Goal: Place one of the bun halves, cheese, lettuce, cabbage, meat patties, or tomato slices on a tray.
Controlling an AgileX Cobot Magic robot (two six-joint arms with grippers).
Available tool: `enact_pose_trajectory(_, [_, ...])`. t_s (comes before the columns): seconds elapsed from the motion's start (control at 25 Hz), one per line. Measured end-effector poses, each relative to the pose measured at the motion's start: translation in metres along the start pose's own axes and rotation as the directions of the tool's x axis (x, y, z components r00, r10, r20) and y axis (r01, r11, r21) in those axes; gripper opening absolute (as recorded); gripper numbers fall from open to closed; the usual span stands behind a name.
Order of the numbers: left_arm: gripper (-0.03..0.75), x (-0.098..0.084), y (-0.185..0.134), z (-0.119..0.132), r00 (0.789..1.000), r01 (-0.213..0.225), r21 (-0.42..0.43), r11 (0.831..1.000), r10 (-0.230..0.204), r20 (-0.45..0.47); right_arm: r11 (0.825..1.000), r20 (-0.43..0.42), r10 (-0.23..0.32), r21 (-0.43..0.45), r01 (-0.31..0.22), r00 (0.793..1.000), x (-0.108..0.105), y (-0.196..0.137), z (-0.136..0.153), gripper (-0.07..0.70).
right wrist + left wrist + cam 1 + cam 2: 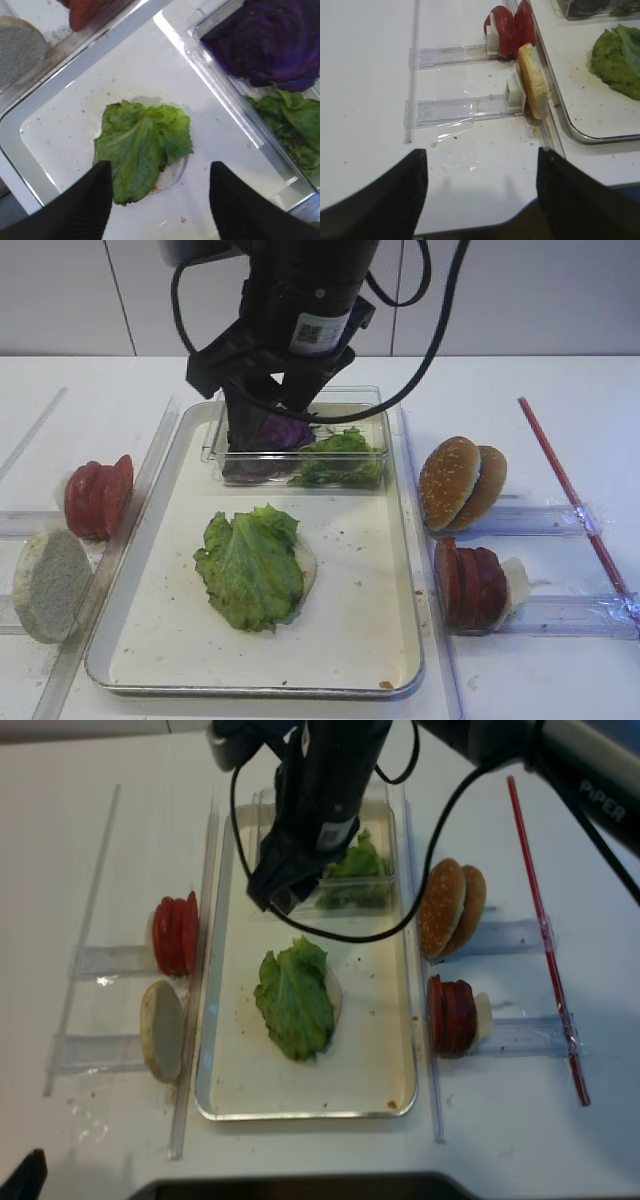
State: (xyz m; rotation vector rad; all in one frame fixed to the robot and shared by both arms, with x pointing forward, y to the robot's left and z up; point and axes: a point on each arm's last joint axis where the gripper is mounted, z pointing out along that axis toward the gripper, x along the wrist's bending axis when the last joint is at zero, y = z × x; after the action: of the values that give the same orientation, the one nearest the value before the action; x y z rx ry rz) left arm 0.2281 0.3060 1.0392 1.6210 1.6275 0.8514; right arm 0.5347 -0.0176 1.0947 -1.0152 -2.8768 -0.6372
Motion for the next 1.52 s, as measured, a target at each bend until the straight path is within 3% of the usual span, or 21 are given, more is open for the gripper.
enact_pose_trajectory(0.28, [0.428,0.0,0.0,0.0,1.0,0.0,0.002,1.0,0.0,0.0,0.985,0.054,0.171,-0.034,-0.169,0.984,-0.048,-0.008,-0.016,0.491])
enact_pose_trajectory(0.52, [0.428,0.0,0.0,0.0,1.0,0.0,0.002,1.0,0.0,0.0,0.956,0.125,0.288,-0.095,-0.278,0.949,-0.097,-0.025,-0.046,0.492])
enact_pose_trajectory(0.72, [0.428,0.0,0.0,0.0,1.0,0.0,0.002,1.0,0.0,0.0,0.921,0.185,0.383,-0.148,-0.36,0.905,-0.135,-0.046,-0.073,0.492])
enact_pose_trajectory(1.12, [0.428,0.0,0.0,0.0,1.0,0.0,0.002,1.0,0.0,0.0,0.83,0.24,0.556,-0.212,-0.516,0.796,-0.199,-0.09,-0.104,0.492])
enact_pose_trajectory(1.32, [0.428,0.0,0.0,0.0,1.0,0.0,0.002,1.0,0.0,0.0,0.793,0.26,0.608,-0.226,-0.565,0.75,-0.215,-0.111,-0.114,0.492])
enact_pose_trajectory(1.52, [0.428,0.0,0.0,0.0,1.0,0.0,0.002,1.0,0.0,0.0,0.757,0.27,0.652,-0.175,-0.63,0.708,-0.206,-0.151,-0.114,0.492])
